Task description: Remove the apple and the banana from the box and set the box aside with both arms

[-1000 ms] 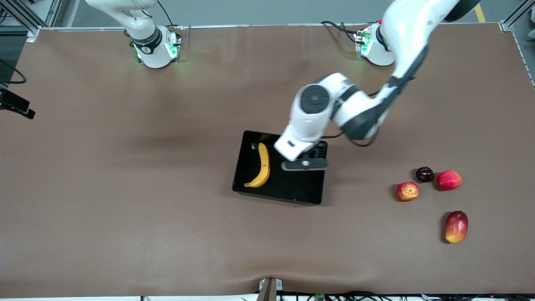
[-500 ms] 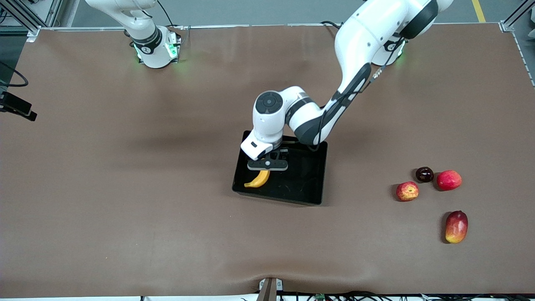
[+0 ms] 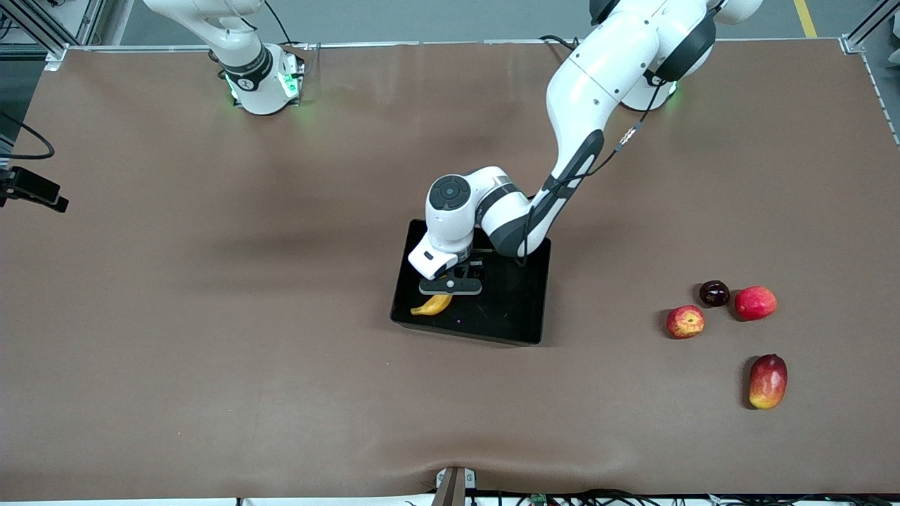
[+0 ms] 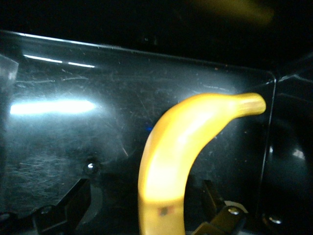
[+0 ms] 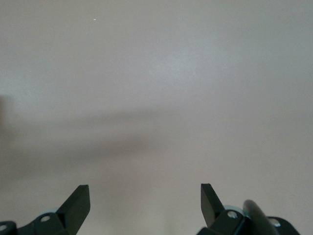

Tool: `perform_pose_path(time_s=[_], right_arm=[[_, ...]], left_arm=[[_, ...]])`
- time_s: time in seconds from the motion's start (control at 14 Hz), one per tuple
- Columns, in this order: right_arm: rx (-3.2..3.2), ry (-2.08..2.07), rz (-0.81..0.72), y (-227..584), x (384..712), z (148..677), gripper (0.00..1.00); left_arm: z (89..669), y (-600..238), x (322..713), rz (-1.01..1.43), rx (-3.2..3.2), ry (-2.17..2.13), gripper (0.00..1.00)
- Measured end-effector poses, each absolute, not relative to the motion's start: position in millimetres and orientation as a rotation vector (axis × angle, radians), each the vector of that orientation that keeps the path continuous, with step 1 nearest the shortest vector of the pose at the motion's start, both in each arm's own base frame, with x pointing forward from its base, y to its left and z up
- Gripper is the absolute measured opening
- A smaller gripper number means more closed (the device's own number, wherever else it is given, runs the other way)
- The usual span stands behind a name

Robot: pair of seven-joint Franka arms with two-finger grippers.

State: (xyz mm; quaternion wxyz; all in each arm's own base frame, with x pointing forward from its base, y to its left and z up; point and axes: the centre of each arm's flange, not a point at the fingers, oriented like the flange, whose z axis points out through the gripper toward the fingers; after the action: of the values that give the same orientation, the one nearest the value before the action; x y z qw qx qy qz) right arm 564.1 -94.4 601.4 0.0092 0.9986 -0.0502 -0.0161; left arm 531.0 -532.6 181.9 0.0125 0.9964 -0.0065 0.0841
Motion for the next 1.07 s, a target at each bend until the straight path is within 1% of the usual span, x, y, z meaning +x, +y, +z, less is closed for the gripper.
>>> perform_pose_path(time_s=[0.07,0.14,0.21,0.29,0.43,0.5,0.57,0.71,0.86,1.07], right_arm=[[3.131,-0.164,-0.049,-95,567,597,1.0],[3.149,-0.183,-0.058,-99,571,589,1.0],[3.17,-0.211,-0.08,-106,576,577,1.0],[3.184,-0.236,-0.101,-112,582,563,1.0],[3.186,-0.257,-0.126,-120,593,540,1.0],[3.186,-0.259,-0.128,-121,598,531,1.0],[3.186,-0.254,-0.133,-119,603,523,1.0],[3.187,-0.229,-0.174,-109,612,503,1.0],[3.182,-0.224,-0.253,-97,621,472,1.0],[3.176,-0.215,-0.326,-63,634,437,1.0]], left_arm=[[179,-533,530,0.258,3.108,-0.022,1.0],[177,-533,529,0.254,3.11,-0.023,0.92],[175,-533,529,0.25,3.111,-0.024,0.81],[173,-533,529,0.249,3.113,-0.023,0.69],[177,-534,531,0.259,3.105,-0.02,0.5],[179,-535,532,0.263,3.103,-0.018,0.38],[182,-535,534,0.27,3.099,-0.015,0.34],[193,-536,540,0.295,3.085,-0.006,0.35],[211,-535,545,0.323,3.077,0.004,0.35],[256,-524,559,0.363,3.094,0.048,0.35]])
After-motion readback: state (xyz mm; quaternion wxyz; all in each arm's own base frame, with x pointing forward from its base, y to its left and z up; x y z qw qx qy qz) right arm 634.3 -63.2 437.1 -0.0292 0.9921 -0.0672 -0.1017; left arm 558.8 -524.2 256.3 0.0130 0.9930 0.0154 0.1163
